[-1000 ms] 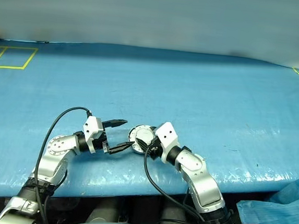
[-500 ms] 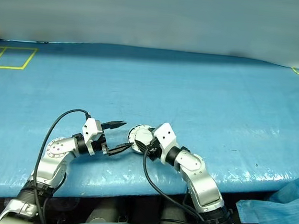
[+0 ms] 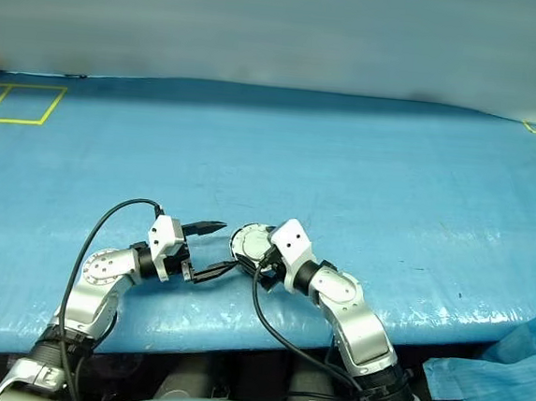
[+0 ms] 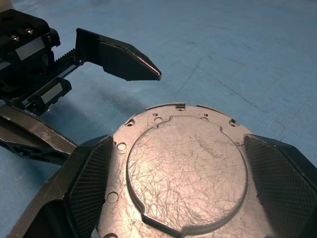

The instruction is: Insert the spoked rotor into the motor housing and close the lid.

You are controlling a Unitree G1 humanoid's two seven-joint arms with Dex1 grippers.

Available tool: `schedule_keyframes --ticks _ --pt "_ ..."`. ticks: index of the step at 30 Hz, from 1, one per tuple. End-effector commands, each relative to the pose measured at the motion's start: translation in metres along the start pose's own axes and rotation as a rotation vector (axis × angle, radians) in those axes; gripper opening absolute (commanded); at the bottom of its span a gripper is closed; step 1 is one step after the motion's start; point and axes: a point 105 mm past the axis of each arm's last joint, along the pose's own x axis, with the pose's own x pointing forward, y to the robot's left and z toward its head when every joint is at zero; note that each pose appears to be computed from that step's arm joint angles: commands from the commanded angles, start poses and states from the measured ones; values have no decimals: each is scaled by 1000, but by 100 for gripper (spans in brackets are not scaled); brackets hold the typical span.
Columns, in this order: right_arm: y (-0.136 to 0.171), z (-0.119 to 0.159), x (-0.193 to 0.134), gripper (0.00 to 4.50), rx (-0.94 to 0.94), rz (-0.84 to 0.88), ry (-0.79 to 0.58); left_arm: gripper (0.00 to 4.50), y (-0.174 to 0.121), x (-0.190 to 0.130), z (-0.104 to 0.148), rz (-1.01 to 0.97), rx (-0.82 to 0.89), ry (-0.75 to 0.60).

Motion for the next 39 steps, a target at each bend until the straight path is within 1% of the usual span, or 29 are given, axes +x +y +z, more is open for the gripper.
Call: schedule_keyframes --ticks 1,4,11,15,18,25,29,39 --pt "2 -3 1 406 27 -2 4 450 0 0 6 6 32 -12" --pt "2 3 3 327 18 5 -9 450 -1 -1 8 12 26 -25" --pt "2 16 7 327 43 8 -52 450 -5 -4 8 24 11 -28" --pt "-2 23 10 327 122 -26 -74 450 -8 -7 7 25 6 -20" --pt "-1 27 10 327 106 -31 -71 450 -9 -9 6 30 -4 -16" --pt "1 21 12 327 39 -43 -25 450 -11 -12 5 28 -15 -8" --pt "-3 14 13 327 35 -75 1 450 -9 -14 5 29 -9 -2" --pt "0 6 17 327 72 -78 11 450 -6 -15 6 34 -1 1"
